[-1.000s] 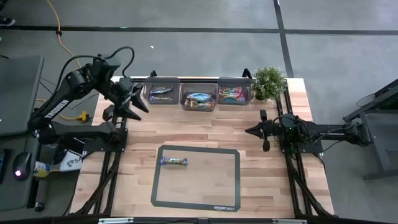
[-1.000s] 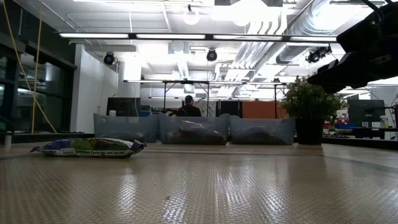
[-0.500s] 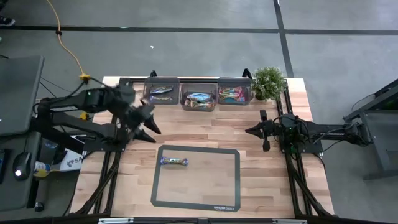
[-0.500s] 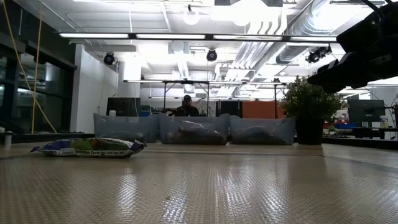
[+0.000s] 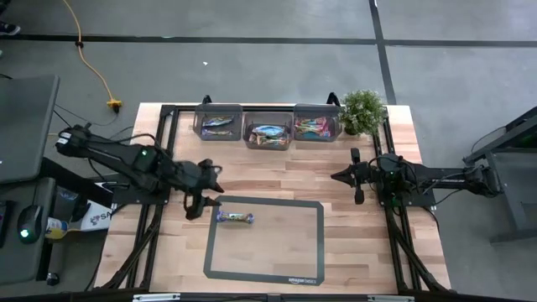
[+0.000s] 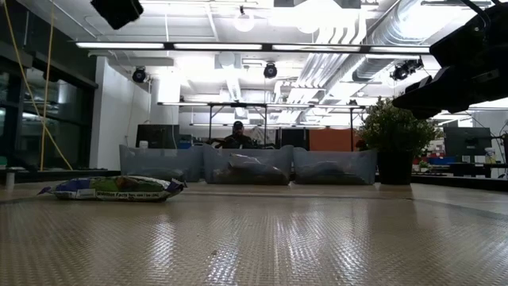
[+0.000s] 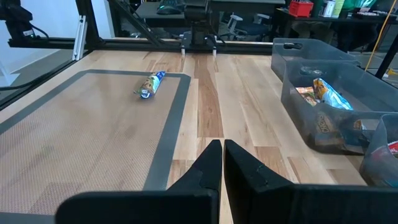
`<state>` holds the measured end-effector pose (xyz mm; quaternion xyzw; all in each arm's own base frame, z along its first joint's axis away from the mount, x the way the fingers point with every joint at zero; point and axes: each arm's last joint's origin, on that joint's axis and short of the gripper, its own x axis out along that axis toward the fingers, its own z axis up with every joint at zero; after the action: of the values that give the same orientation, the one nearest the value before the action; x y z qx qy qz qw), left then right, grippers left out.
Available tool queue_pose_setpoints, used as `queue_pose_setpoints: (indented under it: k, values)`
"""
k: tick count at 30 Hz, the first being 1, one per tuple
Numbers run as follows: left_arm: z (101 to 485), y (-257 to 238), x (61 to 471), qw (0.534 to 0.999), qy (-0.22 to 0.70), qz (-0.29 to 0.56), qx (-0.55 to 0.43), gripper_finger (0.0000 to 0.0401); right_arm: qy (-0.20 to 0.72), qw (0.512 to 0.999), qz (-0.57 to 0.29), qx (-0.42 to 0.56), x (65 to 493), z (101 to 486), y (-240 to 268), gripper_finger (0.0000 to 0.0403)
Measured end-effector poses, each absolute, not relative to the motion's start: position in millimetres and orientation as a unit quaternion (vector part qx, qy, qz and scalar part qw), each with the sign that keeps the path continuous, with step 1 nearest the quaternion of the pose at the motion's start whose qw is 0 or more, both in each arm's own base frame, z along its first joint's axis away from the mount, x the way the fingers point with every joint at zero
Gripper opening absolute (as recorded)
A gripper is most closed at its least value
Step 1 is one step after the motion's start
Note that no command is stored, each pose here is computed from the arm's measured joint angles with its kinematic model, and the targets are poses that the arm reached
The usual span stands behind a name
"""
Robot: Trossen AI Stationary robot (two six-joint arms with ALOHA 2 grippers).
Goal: Pick and place Granola Bars by type
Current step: Put the blue granola bar into the left black bin
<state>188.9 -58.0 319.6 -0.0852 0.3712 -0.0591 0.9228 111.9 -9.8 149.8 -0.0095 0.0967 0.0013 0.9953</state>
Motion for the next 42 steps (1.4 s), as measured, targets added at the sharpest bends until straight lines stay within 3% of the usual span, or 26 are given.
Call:
queue_pose_setpoints:
  k: [23, 27, 36, 42]
  values:
    - [222, -92, 254, 0.818, 0.574, -0.023, -0.023, 0.0206, 0.094, 0.996, 0.001, -0.01, 112, 150, -10, 0.0]
    - [211, -95, 261, 0.812, 0.583, -0.033, -0.021, 0.0231, 0.094, 0.995, 0.001, -0.01, 112, 150, -10, 0.0]
    - [193, -101, 273, 0.804, 0.593, -0.049, -0.019, 0.033, 0.094, 0.996, 0.001, -0.01, 112, 150, -10, 0.0]
    - [178, -102, 279, 0.793, 0.608, -0.039, -0.01, 0.0344, 0.093, 0.996, 0.001, -0.01, 112, 151, -10, 0.0]
